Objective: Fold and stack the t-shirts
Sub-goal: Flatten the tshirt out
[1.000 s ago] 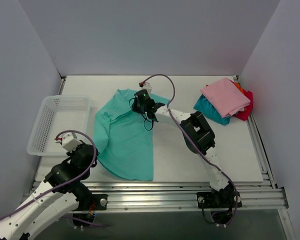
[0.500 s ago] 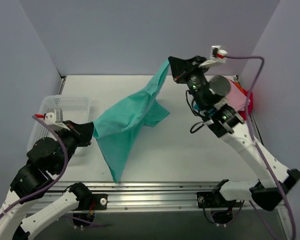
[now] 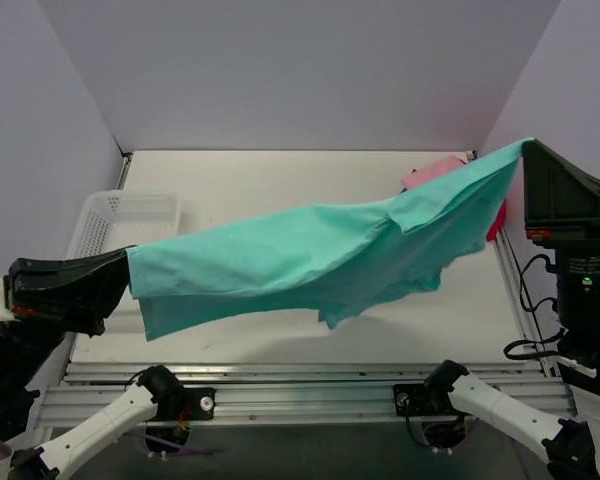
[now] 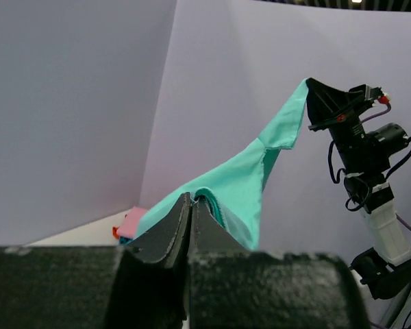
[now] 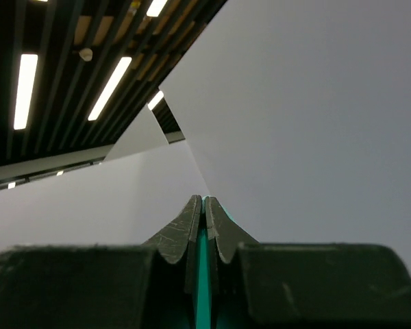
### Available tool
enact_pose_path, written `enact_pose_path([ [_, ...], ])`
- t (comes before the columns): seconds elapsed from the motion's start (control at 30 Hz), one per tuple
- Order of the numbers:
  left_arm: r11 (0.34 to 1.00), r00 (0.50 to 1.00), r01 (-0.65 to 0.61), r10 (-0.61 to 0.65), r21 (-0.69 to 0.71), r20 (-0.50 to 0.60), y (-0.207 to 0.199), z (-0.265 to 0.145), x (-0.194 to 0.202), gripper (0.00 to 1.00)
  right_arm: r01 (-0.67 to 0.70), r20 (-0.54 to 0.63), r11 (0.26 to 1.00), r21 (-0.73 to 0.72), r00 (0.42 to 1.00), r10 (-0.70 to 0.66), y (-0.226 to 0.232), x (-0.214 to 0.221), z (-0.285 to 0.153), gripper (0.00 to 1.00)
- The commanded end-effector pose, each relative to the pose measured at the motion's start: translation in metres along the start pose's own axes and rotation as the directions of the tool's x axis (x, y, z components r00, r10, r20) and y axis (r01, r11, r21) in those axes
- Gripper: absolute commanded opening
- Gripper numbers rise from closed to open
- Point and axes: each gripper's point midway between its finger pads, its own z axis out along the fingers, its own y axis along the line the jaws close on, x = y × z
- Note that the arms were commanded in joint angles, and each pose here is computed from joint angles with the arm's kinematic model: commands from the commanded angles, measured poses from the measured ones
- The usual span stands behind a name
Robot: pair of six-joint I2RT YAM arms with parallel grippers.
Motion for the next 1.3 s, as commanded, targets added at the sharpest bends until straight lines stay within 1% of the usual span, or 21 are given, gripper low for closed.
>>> enact_pose_path([
  [0.0,0.993,0.991,-0.072,0.060,0.091,0.122,-0.023,-0.006,-0.037,0.02,0.050,0.053,0.997,-0.052,0.997,-0.047,0.015,-0.024,0.005,0.00],
  [0.13,0.983,0.980,-0.090,0.115,-0.158,0.162,0.027,0.007,-0.040,0.02,0.122,0.041,0.990,0.074,0.991,-0.125,-0.012,-0.013,0.031,0.00],
  [0.27,0.906,0.979,-0.110,0.170,-0.409,0.113,0.085,0.025,-0.015,0.02,0.220,-0.073,0.940,0.261,0.975,-0.208,-0.069,0.047,0.067,0.00],
  [0.4,0.762,0.978,-0.143,0.208,-0.632,0.031,0.144,0.036,0.021,0.02,0.337,-0.198,0.850,0.406,0.940,-0.278,-0.128,0.110,0.081,0.00],
  [0.57,0.582,0.972,-0.183,0.227,-0.792,-0.058,0.205,0.037,0.073,0.02,0.457,-0.366,0.723,0.518,0.883,-0.296,-0.220,0.203,0.076,0.00],
  [0.6,0.547,0.972,-0.211,0.207,-0.810,-0.113,0.225,0.038,0.100,0.02,0.462,-0.391,0.720,0.517,0.876,-0.281,-0.235,0.220,0.074,0.00],
  [0.63,0.566,0.984,-0.169,0.148,-0.807,-0.102,0.236,0.042,0.118,0.02,0.475,-0.444,0.701,0.532,0.861,-0.247,-0.264,0.255,0.064,0.00],
  [0.7,0.481,0.986,-0.164,0.082,-0.861,-0.142,0.294,0.022,0.155,0.02,0.477,-0.475,0.685,0.550,0.854,-0.213,-0.305,0.278,0.056,0.00],
  [0.73,0.507,0.992,-0.106,-0.001,-0.856,-0.123,0.308,0.023,0.176,0.02,0.493,-0.521,0.660,0.567,0.835,-0.176,-0.337,0.311,0.043,0.00],
  [0.77,0.438,0.991,-0.105,-0.025,-0.893,-0.129,0.349,0.007,0.191,0.02,0.495,-0.525,0.647,0.581,0.834,-0.167,-0.357,0.318,0.039,0.00],
  [0.83,0.416,0.989,-0.081,-0.081,-0.906,-0.126,0.386,0.001,0.223,0.02,0.511,-0.577,0.622,0.593,0.809,-0.114,-0.404,0.364,0.025,0.00],
  [0.87,0.360,0.973,-0.113,-0.150,-0.926,-0.177,0.420,-0.012,0.260,0.02,0.511,-0.588,0.621,0.594,0.803,-0.098,-0.418,0.378,0.023,0.00],
  [0.93,0.318,0.970,-0.115,-0.169,-0.941,-0.176,0.461,-0.006,0.268,0.02,0.548,-0.648,0.580,0.603,0.760,-0.043,-0.474,0.427,-0.005,0.00],
  [0.97,0.273,0.942,-0.157,-0.246,-0.949,-0.227,0.493,-0.021,0.312,0.02,0.553,-0.660,0.571,0.607,0.751,-0.025,-0.490,0.441,-0.011,0.00],
  [1.0,0.256,0.937,-0.165,-0.262,-0.953,-0.232,0.513,-0.023,0.321,0.02,0.527,-0.626,0.575,0.626,0.779,-0.033,-0.503,0.440,0.008,0.00],
  [1.07,0.238,0.911,-0.167,-0.333,-0.957,-0.242,0.563,-0.019,0.357,0.02,0.537,-0.662,0.555,0.635,0.748,0.033,-0.547,0.487,-0.022,0.00],
  [1.1,0.246,0.885,-0.156,-0.395,-0.957,-0.246,0.573,-0.019,0.374,0.02,0.497,-0.622,0.578,0.648,0.783,0.023,-0.551,0.486,0.004,0.00],
  [1.13,0.223,0.875,-0.123,-0.434,-0.967,-0.212,0.589,-0.024,0.378,0.02,0.515,-0.645,0.555,0.653,0.763,0.051,-0.577,0.510,-0.020,0.00],
  [1.2,0.247,0.853,-0.072,-0.487,-0.966,-0.189,0.611,-0.012,0.389,0.02,0.492,-0.613,0.574,0.654,0.790,0.022,-0.586,0.511,0.000,0.00],
  [1.23,0.252,0.860,-0.058,-0.479,-0.966,-0.177,0.619,-0.010,0.386,0.02,0.503,-0.624,0.566,0.654,0.781,0.026,-0.600,0.524,-0.013,0.25],
  [1.27,0.254,0.861,-0.059,-0.476,-0.965,-0.178,0.624,-0.009,0.389,0.20,0.494,-0.610,0.577,0.650,0.792,0.010,-0.602,0.524,-0.007,0.50],
])
